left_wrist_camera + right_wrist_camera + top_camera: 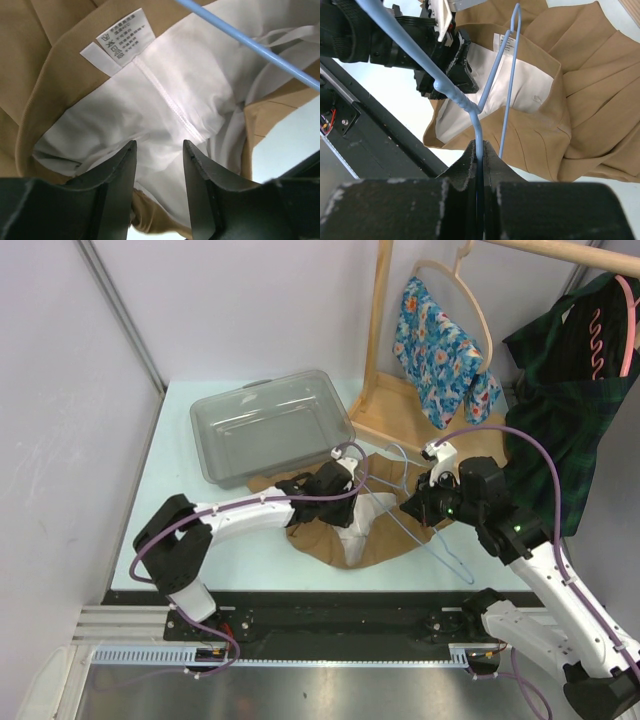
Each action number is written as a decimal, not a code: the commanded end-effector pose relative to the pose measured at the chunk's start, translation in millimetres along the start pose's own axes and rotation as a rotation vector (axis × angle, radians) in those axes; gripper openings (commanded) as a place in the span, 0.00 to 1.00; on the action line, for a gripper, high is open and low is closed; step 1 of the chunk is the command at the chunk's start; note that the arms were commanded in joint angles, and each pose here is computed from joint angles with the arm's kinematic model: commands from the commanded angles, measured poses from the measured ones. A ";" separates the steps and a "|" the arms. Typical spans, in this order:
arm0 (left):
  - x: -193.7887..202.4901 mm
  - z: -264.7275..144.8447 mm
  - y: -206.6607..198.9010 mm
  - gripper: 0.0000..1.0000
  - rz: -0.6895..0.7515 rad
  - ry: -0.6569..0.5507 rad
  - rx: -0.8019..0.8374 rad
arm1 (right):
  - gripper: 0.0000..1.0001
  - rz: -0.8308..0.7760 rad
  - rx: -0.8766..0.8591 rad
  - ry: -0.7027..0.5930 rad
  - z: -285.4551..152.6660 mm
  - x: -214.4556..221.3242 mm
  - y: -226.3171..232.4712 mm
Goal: Place the skirt on the hanger
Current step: Place skirt on hanger
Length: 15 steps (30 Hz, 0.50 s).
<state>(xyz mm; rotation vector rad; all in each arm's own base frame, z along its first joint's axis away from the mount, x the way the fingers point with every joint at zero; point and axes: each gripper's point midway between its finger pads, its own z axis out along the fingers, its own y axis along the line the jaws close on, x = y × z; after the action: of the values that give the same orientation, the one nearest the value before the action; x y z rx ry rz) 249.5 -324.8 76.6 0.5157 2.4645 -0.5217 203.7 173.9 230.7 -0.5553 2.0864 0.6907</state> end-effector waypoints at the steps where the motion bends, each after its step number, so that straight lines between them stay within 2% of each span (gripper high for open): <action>1: -24.0 -0.3 -3.8 0.47 0.010 -0.065 -0.017 | 0.00 -0.022 -0.005 -0.055 -9.2 -19.9 4.3; 6: -24.7 6.1 8.6 0.47 0.004 -0.086 -0.082 | 0.00 -0.024 -0.007 -0.058 -9.5 -20.9 4.6; 15: -16.2 20.4 15.0 0.37 -0.002 -0.066 -0.115 | 0.00 -0.021 -0.005 -0.062 -9.8 -21.6 4.3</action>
<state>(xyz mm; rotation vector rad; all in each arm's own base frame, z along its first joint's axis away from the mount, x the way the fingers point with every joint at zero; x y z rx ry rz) 266.1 -317.4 59.7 0.4706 2.4579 -0.3923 203.9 172.7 230.0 -0.5506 2.0910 0.6877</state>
